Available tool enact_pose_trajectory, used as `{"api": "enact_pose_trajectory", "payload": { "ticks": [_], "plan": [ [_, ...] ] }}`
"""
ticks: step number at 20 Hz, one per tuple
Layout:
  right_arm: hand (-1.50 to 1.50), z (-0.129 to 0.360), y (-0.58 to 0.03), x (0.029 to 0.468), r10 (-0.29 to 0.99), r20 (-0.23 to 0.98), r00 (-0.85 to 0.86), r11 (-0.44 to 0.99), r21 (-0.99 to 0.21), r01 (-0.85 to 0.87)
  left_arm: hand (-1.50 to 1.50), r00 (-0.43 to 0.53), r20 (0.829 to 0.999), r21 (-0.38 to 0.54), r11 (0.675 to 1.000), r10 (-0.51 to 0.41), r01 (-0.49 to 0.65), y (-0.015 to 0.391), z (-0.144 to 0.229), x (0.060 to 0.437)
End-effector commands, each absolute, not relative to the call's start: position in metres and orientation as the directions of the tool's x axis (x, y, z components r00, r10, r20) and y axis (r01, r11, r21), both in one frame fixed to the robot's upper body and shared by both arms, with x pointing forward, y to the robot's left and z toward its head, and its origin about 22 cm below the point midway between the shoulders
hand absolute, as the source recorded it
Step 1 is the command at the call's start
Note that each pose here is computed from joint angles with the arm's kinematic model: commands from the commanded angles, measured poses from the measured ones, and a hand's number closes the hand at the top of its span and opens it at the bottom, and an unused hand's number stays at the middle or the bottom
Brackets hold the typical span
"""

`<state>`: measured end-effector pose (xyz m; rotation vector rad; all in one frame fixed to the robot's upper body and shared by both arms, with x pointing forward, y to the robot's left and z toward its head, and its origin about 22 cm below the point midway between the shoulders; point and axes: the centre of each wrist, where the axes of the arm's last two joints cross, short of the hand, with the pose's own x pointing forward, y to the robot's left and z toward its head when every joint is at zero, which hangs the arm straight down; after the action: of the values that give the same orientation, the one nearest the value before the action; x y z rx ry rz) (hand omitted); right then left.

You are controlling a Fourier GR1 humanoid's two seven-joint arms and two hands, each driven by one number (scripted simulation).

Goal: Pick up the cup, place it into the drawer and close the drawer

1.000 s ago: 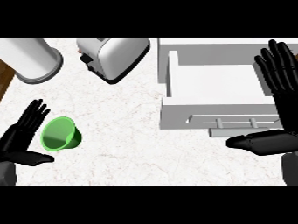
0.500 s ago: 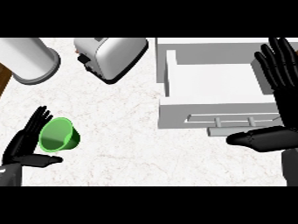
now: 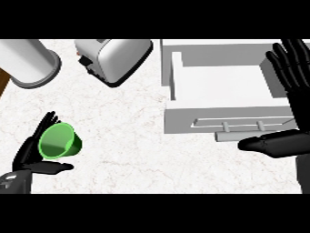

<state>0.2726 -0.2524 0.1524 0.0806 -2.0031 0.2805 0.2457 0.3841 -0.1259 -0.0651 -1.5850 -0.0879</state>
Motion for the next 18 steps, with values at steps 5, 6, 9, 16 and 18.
{"api": "enact_pose_trajectory", "payload": {
  "ticks": [5, 6, 9, 16, 18],
  "plan": [
    [-1.5, 0.159, -0.249, 0.271, 0.057, 0.896, -0.44, 0.971, -0.153, -0.184, -1.5, -0.103, 0.992, -0.047, 0.984, 0.066, 0.172, 0.368, -0.133, 0.249],
    [-1.5, 0.155, -0.249, 0.279, 0.065, 0.898, -0.436, 0.971, -0.158, -0.18, -1.5, -0.11, 0.991, -0.054, 0.981, 0.075, 0.188, 0.362, -0.134, 0.252],
    [-1.5, 0.157, -0.255, 0.27, 0.082, 0.898, -0.431, 0.967, -0.176, -0.183, -1.5, -0.113, 0.987, -0.086, 0.974, 0.112, 0.209, 0.353, -0.133, 0.259],
    [-1.5, 0.156, -0.258, 0.279, 0.072, 0.898, -0.433, 0.972, -0.161, -0.172, 1.5, -0.08, 0.953, -0.253, 0.914, 0.292, 0.318, 0.348, -0.133, 0.263],
    [-1.5, 0.157, -0.264, 0.279, 0.093, 0.895, -0.437, 0.968, -0.183, -0.169, 1.5, -0.189, 0.956, -0.162, 0.941, 0.224, 0.296, 0.348, -0.128, 0.268]
  ]
}}
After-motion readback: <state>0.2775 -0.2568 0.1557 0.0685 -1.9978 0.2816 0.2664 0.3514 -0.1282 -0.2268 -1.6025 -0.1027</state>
